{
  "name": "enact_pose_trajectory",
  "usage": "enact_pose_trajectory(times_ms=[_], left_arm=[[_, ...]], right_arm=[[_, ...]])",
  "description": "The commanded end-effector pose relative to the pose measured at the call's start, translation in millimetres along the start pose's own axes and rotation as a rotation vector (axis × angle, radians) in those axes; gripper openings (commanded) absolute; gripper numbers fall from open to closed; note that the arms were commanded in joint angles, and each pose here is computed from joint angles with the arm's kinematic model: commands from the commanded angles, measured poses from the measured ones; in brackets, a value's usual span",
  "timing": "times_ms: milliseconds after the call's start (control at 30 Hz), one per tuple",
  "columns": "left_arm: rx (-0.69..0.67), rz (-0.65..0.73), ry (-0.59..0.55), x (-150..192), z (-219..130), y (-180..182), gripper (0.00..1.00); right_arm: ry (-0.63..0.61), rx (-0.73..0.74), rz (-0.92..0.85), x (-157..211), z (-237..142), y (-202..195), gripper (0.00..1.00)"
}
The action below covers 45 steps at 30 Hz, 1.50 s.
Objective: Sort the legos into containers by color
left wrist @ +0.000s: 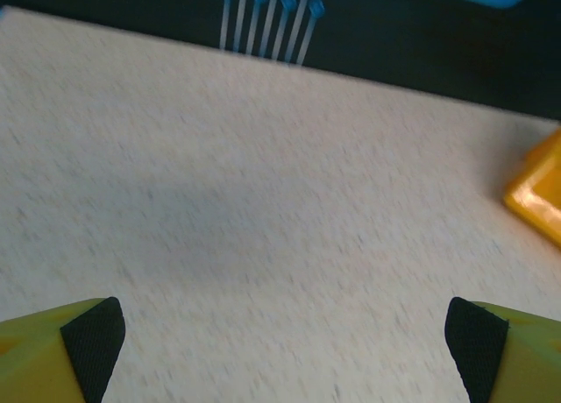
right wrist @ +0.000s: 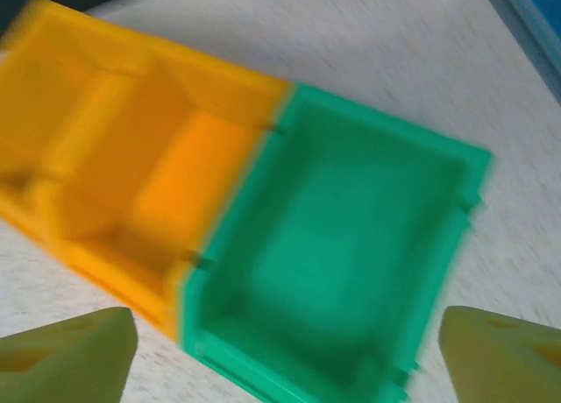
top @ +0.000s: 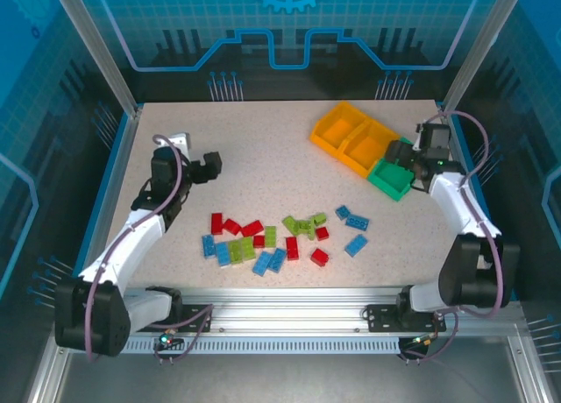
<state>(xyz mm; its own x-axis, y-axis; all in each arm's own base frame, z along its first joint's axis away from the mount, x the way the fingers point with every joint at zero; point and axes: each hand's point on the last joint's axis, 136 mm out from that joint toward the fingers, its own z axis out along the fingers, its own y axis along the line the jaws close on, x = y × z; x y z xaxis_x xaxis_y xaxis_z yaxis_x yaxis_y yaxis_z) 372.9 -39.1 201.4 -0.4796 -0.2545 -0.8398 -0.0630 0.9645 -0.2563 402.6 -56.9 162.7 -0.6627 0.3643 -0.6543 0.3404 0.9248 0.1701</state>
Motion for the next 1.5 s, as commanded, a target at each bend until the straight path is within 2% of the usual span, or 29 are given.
enact_pose_trajectory(times_ms=[0,200,333,600,667,733,800,1000,1167,1467], left_arm=[[-0.067,-0.038,0.193,57,-11,10,0.99],[-0.094,-0.07,0.213,76,-25,17,0.99],[-0.127,-0.086,0.228,84,-30,24,0.99],[-0.147,-0.127,0.265,99,-30,29,0.99],[-0.151,-0.134,0.271,101,-30,30,0.99],[-0.158,-0.137,0.275,102,-30,31,0.99],[-0.165,-0.141,0.285,105,-30,32,0.99],[-0.183,-0.16,0.32,113,-29,35,0.99],[-0.203,-0.165,0.344,118,-31,38,0.99],[-0.206,-0.169,0.413,134,-35,35,0.99]], right_arm=[[0.294,0.108,0.123,60,5,-28,0.88],[0.316,0.176,0.189,66,6,-51,0.84],[0.377,0.178,0.217,74,20,-58,0.81],[0.418,0.126,0.208,66,50,-47,0.61],[0.427,0.122,0.179,63,56,-42,0.54],[0.435,0.117,0.145,61,60,-35,0.39],[0.434,0.112,0.101,58,63,-27,0.29],[0.426,0.075,-0.005,63,65,5,0.14],[0.433,0.042,-0.14,73,68,36,0.09],[0.419,-0.039,-0.273,82,72,81,0.09]])
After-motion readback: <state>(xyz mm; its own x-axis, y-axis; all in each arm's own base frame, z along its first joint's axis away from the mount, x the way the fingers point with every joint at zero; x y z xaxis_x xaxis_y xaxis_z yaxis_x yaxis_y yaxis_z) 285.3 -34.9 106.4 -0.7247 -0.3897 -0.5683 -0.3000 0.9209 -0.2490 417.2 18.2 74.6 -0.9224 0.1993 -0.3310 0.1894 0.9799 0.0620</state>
